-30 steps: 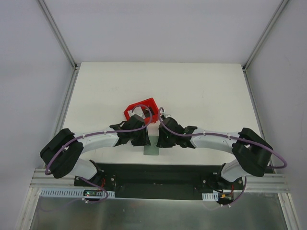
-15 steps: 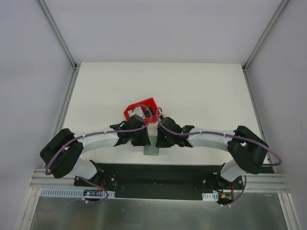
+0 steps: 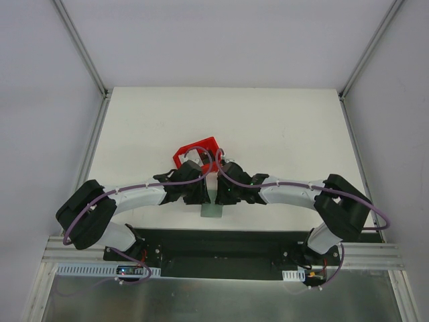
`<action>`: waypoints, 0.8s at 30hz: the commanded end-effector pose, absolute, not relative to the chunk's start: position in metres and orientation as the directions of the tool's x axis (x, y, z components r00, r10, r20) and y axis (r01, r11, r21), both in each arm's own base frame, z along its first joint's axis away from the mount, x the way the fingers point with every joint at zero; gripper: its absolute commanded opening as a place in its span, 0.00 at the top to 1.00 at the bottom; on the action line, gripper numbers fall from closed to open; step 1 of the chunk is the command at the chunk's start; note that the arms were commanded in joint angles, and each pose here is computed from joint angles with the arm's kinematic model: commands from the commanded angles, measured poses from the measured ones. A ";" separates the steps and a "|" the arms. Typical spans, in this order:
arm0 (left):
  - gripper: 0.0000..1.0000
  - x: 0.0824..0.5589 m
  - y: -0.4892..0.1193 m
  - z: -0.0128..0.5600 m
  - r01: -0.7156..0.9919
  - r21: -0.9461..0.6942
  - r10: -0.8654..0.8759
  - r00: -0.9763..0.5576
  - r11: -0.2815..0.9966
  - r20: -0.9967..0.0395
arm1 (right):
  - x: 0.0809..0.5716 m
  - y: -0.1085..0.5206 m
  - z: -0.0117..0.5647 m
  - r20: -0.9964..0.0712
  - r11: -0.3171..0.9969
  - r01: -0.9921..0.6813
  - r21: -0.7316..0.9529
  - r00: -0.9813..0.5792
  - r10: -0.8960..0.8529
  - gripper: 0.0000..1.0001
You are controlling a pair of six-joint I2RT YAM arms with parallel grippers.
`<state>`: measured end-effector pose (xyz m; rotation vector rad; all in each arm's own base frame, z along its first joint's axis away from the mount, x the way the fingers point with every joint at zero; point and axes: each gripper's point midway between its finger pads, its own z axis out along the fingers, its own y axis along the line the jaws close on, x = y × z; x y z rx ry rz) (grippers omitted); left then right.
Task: Put the credit cards into the card holder
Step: Close the card holder at the center of the board.
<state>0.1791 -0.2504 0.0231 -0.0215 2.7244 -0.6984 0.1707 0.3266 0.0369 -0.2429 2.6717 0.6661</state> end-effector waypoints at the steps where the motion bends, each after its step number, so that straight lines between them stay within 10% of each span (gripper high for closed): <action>1: 0.63 0.175 -0.253 0.023 0.076 -0.467 -0.072 -0.954 0.881 -0.291 | 0.177 0.335 0.048 -0.427 0.862 -0.278 0.425 -0.901 -0.080 0.82; 24: 0.63 0.174 -0.251 0.022 0.075 -0.464 -0.073 -0.953 0.883 -0.293 | 0.189 0.330 0.068 -0.484 0.860 -0.314 0.403 -0.870 -0.091 0.81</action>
